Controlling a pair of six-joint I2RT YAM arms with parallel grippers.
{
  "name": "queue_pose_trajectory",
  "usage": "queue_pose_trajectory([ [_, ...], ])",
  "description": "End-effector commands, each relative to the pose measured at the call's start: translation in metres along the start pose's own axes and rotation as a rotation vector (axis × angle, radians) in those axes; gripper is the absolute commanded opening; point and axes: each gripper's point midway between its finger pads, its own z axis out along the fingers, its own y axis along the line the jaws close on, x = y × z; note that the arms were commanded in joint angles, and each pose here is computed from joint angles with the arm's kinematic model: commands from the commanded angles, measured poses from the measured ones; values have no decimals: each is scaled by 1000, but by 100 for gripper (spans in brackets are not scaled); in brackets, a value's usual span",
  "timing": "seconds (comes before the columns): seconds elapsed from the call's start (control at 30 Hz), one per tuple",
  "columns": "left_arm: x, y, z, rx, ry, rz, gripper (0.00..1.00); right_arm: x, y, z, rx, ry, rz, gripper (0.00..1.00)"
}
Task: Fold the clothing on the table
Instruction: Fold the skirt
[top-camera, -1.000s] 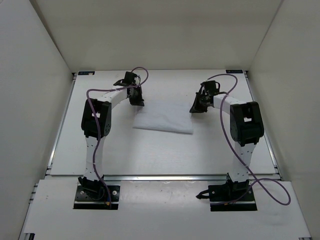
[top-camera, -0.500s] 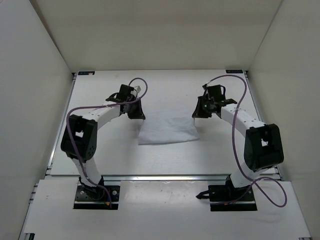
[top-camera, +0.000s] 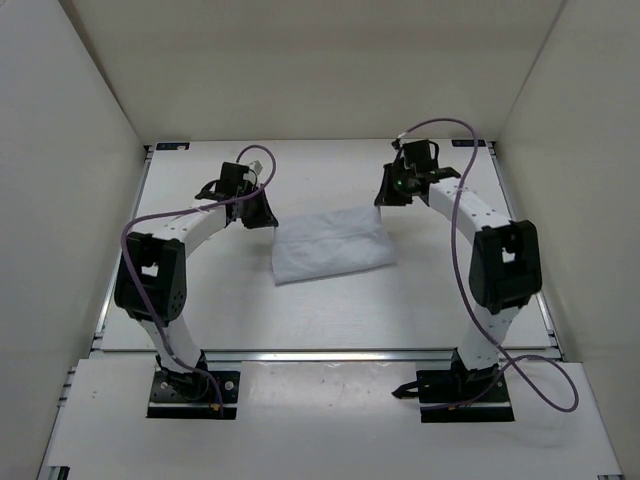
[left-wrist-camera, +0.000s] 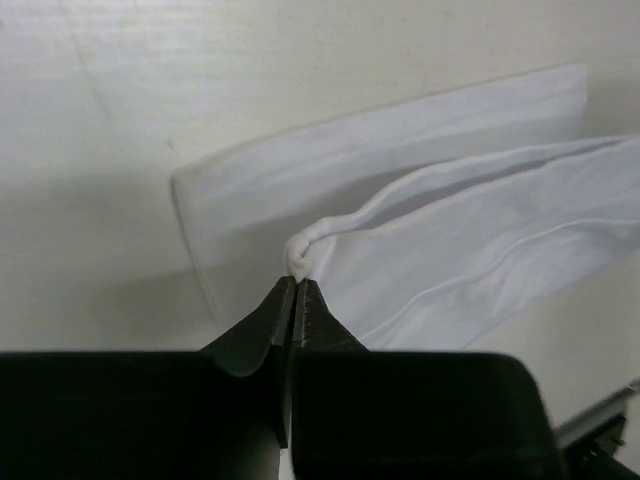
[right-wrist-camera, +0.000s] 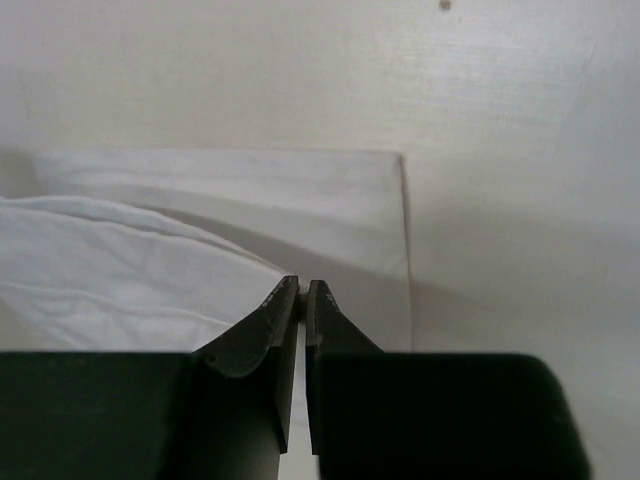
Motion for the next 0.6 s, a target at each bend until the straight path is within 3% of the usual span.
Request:
queue_pose_trajectory([
  [0.0,-33,13,12,-40,-66,-16,13,-43,-12,24,33,-66,-72,4],
  [0.03,-50,26,19,-46,-92,-42,30,-54,-21,30,80,-83,-68,28],
  [0.07,-50,25,22,-24,-80,-59,36,-61,-29,31,128,-99,-54,32],
  [0.1,-52,27,26,-11,-82,-71,43,-57,-36,33,147,-79,-42,34],
  [0.23,-56,31,17,-14,-108,-72,47,-33,-44,12,121,-84,64,38],
  [0.33,-35,29,0,-14,-97,-77,47,30,-58,1,95,-42,226,40],
  [0.53,61,28,-19,-8,-33,-143,49,94,-50,-15,-24,-82,446,40],
  [0.57,58,27,-19,-8,-67,-169,50,99,-48,-12,-54,-95,454,41],
])
